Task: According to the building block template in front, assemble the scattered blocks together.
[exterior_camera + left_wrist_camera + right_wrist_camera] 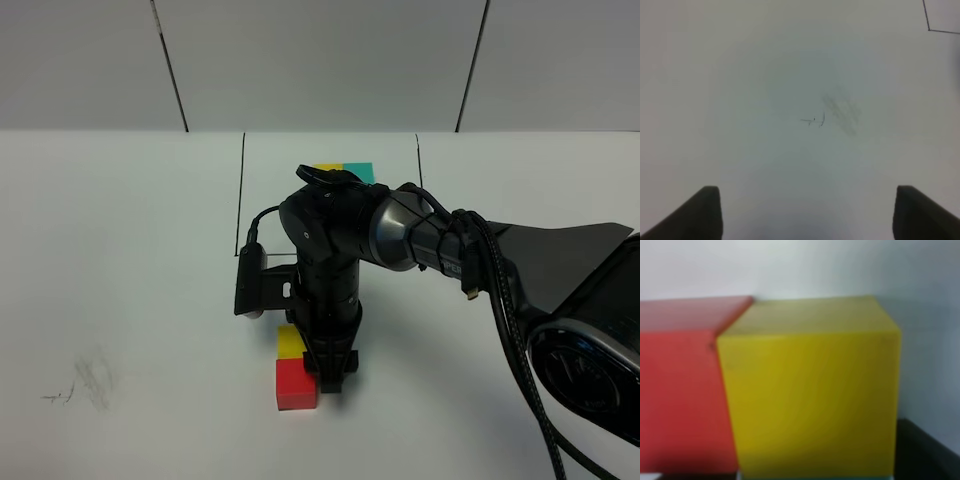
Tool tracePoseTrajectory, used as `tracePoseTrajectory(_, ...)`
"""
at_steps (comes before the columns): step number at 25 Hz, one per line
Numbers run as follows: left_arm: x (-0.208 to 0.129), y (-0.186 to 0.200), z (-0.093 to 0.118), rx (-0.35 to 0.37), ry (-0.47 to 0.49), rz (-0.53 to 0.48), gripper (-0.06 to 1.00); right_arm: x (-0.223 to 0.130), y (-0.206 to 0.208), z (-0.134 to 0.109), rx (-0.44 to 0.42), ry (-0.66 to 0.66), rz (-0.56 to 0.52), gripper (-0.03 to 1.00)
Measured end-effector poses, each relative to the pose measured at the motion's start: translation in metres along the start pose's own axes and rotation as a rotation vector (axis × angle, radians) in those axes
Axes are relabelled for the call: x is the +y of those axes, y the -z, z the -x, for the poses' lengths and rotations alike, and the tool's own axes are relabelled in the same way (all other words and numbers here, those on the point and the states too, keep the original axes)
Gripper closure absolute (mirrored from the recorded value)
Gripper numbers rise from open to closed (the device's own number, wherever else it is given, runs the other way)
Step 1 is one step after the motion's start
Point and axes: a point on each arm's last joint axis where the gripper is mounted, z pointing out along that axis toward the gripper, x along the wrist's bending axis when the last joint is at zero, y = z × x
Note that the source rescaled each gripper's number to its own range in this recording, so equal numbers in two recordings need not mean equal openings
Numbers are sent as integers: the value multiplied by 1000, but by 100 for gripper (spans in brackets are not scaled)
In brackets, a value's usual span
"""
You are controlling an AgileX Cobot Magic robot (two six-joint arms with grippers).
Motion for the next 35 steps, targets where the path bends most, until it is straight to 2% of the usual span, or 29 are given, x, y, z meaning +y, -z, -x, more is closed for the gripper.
tracePoseTrajectory(8, 0, 0, 0, 0, 0, 0, -5, -2, 3, 0, -8, -25, -15, 13)
tracePoseTrajectory(17, 0, 0, 0, 0, 0, 0, -5, -12, 31, -1, -48, -50, -82, 12)
tracePoseTrajectory(21, 0, 0, 0, 0, 0, 0, -5, -20, 42, 0, -19, -117, -80, 12)
tracePoseTrajectory(24, 0, 0, 0, 0, 0, 0, -5, -24, 52, 2, -30, -164, -62, 12)
tracePoseTrajectory(30, 0, 0, 0, 0, 0, 0, -5, -41, 85, 11, -91, -322, -14, 12)
tracePoseTrajectory(35, 0, 0, 0, 0, 0, 0, -5, -73, 110, 27, -141, -463, 16, 12)
